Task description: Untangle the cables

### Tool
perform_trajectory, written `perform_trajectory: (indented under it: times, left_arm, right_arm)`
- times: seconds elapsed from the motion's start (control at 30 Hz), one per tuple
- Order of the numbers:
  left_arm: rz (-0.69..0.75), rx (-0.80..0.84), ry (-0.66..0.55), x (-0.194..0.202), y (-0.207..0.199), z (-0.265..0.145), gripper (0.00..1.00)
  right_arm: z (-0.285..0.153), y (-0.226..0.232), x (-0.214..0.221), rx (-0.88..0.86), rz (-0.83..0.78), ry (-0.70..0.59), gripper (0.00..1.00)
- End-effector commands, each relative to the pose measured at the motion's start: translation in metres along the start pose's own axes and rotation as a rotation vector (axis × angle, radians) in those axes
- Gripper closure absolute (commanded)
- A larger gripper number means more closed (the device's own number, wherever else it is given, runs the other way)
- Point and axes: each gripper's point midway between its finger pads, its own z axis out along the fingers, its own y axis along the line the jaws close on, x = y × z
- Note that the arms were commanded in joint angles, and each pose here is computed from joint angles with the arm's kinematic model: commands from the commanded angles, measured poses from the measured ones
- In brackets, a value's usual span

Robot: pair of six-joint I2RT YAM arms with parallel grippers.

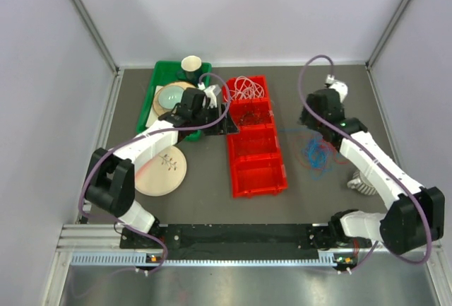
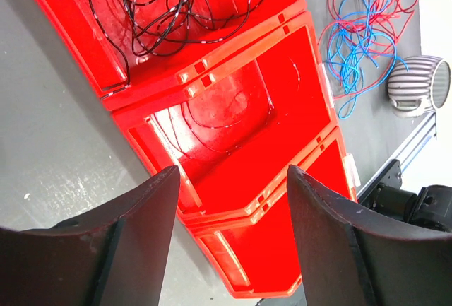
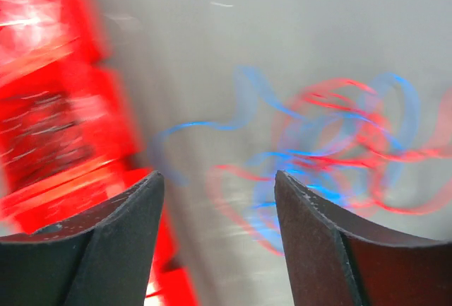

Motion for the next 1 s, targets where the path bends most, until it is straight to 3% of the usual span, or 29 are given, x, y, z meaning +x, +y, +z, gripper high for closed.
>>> perform_trajectory:
  times: [0.0,0.13,0.67,0.7,0.73,0.8,0.83,0.97]
  left_arm:
    - [0.049,0.041,-0.077,-0.021,-0.02,-0.014,0.33]
    - [0.042,0.053,-0.07,-0.019,-0.021,-0.012,0.33]
    - [0.027,0.076,-0.049,-0.013,-0.022,-0.01,0.33]
    - [0.028,0.076,-0.049,-0.012,-0.022,-0.01,0.33]
    - [0.026,0.076,-0.049,-0.012,-0.022,-0.01,0.33]
    - [0.029,0.076,-0.056,-0.013,-0.023,-0.012,0.33]
    - [0.03,0.073,-0.057,-0.013,-0.023,-0.013,0.34]
    - [0.042,0.056,-0.065,-0.014,-0.021,-0.015,0.33]
  right_arm:
    - [0.016,-0.045,0.025,0.079,0.085,0.084,0.37]
    - [0.028,-0.087,0.031,0.197,0.158,0.091,0.39]
    - [0.065,-0.122,0.049,0.341,0.084,0.151,0.48]
    - [0.068,-0.122,0.049,0.342,0.089,0.151,0.53]
    - [0.071,-0.122,0.052,0.344,0.09,0.164,0.7]
    - [0.071,-0.119,0.051,0.336,0.103,0.161,0.94]
    - [0.068,-0.117,0.048,0.326,0.119,0.15,1.0]
    - [0.024,-0.101,-0.006,0.228,0.176,-0.037,1.0]
